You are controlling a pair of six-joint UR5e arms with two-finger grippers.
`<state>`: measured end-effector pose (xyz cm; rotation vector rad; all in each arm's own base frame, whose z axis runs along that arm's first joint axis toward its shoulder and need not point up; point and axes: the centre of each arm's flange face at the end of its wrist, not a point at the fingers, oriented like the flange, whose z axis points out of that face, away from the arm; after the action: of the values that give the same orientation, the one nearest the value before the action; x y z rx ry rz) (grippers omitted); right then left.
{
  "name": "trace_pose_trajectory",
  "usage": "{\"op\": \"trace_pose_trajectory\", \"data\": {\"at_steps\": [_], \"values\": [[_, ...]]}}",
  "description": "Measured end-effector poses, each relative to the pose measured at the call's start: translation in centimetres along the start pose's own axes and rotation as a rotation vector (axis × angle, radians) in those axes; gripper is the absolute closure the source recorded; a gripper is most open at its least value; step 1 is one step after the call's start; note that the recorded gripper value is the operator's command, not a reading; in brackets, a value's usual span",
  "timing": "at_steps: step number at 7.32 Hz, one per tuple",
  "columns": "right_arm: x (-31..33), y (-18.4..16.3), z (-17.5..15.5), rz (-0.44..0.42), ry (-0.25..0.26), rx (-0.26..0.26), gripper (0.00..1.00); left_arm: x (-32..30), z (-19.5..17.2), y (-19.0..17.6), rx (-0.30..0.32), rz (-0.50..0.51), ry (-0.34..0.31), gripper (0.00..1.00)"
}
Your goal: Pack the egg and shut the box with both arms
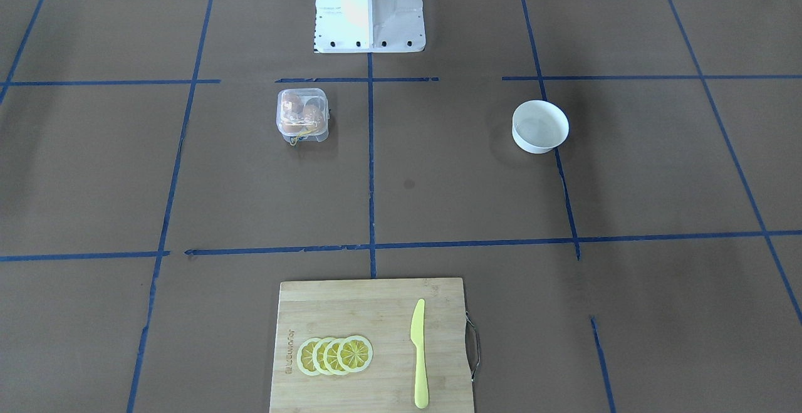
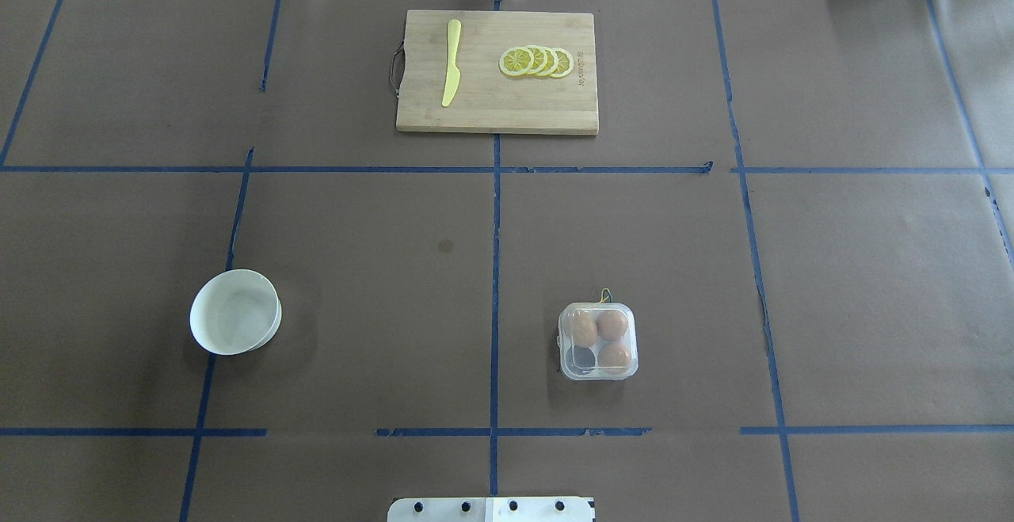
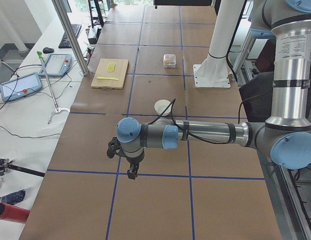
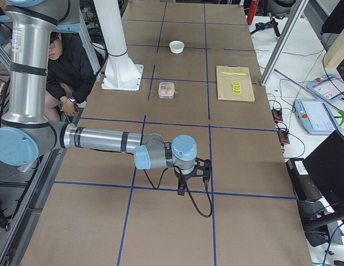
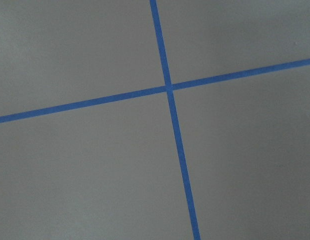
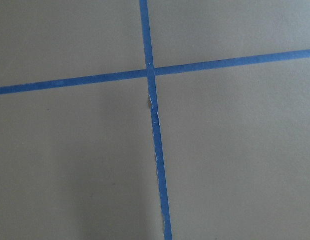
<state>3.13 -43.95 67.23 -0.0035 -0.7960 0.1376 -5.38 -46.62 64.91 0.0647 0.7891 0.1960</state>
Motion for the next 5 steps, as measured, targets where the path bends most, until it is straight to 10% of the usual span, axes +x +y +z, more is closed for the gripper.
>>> {"op": "trace_pose_trajectory", "data": {"at_steps": [5], "values": [[0.3,-0.5,0.2,0.000,0.056,0.009,0.00,-0.6,1.5,2.5,-0.006,0.007,-0.001,0.00]]}}
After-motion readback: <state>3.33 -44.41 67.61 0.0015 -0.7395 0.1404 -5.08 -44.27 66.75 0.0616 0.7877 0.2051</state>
